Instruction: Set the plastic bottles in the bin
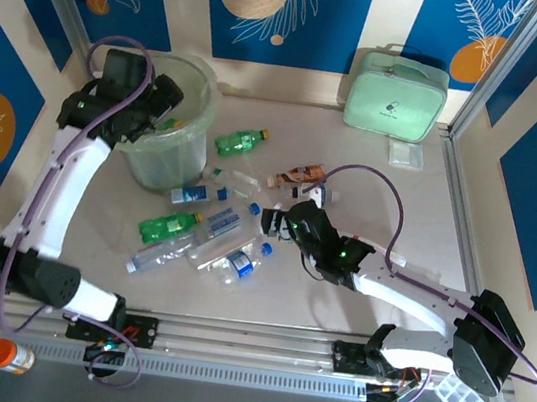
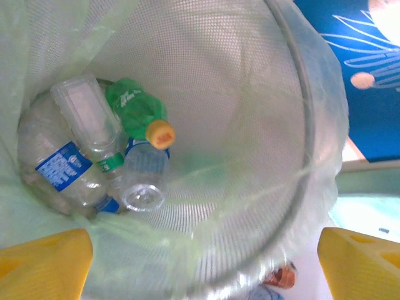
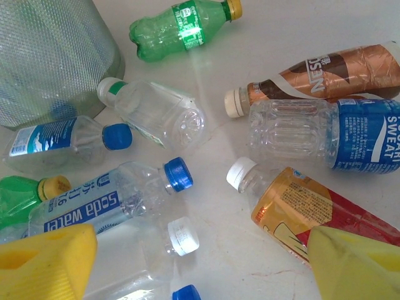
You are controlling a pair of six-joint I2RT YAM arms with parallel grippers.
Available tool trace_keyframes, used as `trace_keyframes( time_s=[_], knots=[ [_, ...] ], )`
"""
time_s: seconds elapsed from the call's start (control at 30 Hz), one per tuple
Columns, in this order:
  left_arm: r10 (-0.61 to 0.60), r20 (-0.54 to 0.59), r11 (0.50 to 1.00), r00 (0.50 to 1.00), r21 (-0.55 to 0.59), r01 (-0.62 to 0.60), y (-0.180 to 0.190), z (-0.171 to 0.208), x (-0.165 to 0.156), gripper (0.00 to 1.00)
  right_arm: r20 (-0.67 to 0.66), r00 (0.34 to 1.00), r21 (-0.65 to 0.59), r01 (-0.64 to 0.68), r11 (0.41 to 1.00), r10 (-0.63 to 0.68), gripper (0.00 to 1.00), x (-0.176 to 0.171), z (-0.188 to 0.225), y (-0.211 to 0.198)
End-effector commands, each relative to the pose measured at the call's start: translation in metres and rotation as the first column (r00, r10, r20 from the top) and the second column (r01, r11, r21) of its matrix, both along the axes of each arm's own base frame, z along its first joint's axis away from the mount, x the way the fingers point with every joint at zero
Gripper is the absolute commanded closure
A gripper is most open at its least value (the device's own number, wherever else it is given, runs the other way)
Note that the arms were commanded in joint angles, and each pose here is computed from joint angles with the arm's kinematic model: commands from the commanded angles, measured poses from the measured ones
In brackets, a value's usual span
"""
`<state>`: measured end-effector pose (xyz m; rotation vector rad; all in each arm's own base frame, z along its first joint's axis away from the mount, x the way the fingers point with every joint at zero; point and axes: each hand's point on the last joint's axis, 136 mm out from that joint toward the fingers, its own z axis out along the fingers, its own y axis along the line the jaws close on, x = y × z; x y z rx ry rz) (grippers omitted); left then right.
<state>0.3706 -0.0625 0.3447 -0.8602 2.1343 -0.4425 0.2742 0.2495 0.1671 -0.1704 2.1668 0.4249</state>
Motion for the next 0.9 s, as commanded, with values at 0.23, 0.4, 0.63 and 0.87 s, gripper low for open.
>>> trace_keyframes(
  time_s=[0.23, 0.4, 0.63, 0.87],
  knots=[
    [-0.083, 0.097, 0.981, 0.992, 0.182, 0.064, 0.001, 0.023, -0.013, 0.03, 0.042, 0.998, 0.049, -0.043, 0.998, 0.041, 0.13, -0.001, 0.017, 0.009],
    [-0.208, 0.146, 0.961, 0.967, 0.216, 0.174, -0.017, 0.037, -0.023, 0.03, 0.045, 0.998, 0.043, -0.040, 0.998, 0.038, 0.13, 0.001, 0.017, 0.007],
    [-0.409, 0.153, 0.888, 0.900, 0.293, 0.354, -0.061, 0.014, -0.071, 0.05, 0.046, 0.996, 0.066, -0.077, 0.995, 0.074, 0.15, 0.000, 0.019, 0.008],
    [-0.517, 0.143, 0.847, 0.844, 0.228, 0.480, -0.096, -0.060, -0.107, 0.07, -0.069, 0.996, 0.216, -0.038, 0.976, 0.055, 0.22, 0.018, 0.022, 0.009]
  ],
)
